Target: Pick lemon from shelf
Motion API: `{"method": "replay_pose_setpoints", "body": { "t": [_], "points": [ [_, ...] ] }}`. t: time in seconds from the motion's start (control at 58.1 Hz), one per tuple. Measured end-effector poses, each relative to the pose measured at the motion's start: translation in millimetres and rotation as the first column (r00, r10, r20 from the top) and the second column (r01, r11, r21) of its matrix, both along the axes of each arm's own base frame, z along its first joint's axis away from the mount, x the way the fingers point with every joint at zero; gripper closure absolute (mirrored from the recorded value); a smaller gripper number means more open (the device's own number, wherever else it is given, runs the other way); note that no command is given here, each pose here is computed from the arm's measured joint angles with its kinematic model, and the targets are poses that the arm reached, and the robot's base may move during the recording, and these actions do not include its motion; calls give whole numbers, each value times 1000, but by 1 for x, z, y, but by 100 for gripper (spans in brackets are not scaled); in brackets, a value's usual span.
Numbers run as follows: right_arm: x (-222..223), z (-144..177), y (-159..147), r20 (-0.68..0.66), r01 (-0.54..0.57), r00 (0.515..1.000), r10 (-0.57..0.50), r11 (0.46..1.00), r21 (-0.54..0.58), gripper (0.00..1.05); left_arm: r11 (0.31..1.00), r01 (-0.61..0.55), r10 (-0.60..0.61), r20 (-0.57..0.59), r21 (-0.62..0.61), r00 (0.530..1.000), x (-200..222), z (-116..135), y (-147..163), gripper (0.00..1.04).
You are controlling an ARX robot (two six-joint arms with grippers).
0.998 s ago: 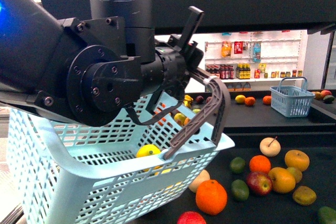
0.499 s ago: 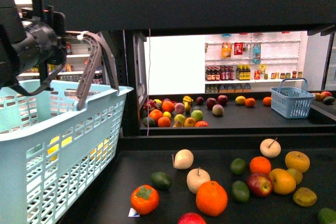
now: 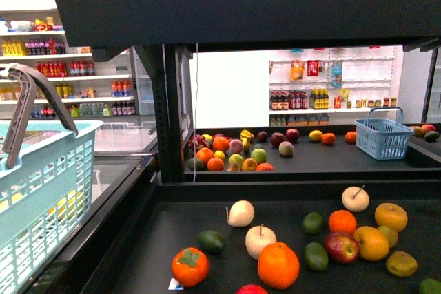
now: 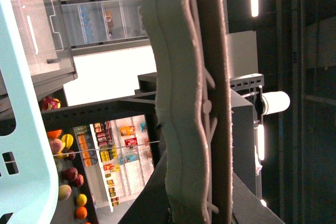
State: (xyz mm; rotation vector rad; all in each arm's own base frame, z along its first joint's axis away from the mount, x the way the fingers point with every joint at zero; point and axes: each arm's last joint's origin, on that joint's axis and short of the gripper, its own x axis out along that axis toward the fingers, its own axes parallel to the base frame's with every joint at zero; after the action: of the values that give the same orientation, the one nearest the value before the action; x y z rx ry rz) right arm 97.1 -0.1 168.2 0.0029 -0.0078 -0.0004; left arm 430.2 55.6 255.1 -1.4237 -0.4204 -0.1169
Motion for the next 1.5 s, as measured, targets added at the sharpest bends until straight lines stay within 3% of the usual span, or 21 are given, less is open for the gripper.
{"method": "replay_pose_setpoints", "body": {
  "t": [0.207,0.637,0.981,1.136,1.308,1.497],
  "points": [
    [0,0,0,0,0,1000,0,1000,0,7,999,18,-19,-36,-34,999,9,-37,15,96],
    [0,0,0,0,0,1000,0,1000,0,7,998,57,-58,-15,-25,998,6,-53,22,96],
    [0,0,0,0,0,1000,0,1000,0,7,999,48,-48,-68,5,997,-11,-67,21,34],
    [0,0,0,0,0,1000,0,1000,0,7,999,40,-37,-81,31,996,-21,-53,20,6],
    [0,0,0,0,0,1000,0,1000,0,7,998,17,-12,-88,59,996,-29,-39,23,8],
    [0,0,0,0,0,1000,0,1000,0,7,997,8,6,-174,81,985,-37,-36,22,8]
  ]
}}
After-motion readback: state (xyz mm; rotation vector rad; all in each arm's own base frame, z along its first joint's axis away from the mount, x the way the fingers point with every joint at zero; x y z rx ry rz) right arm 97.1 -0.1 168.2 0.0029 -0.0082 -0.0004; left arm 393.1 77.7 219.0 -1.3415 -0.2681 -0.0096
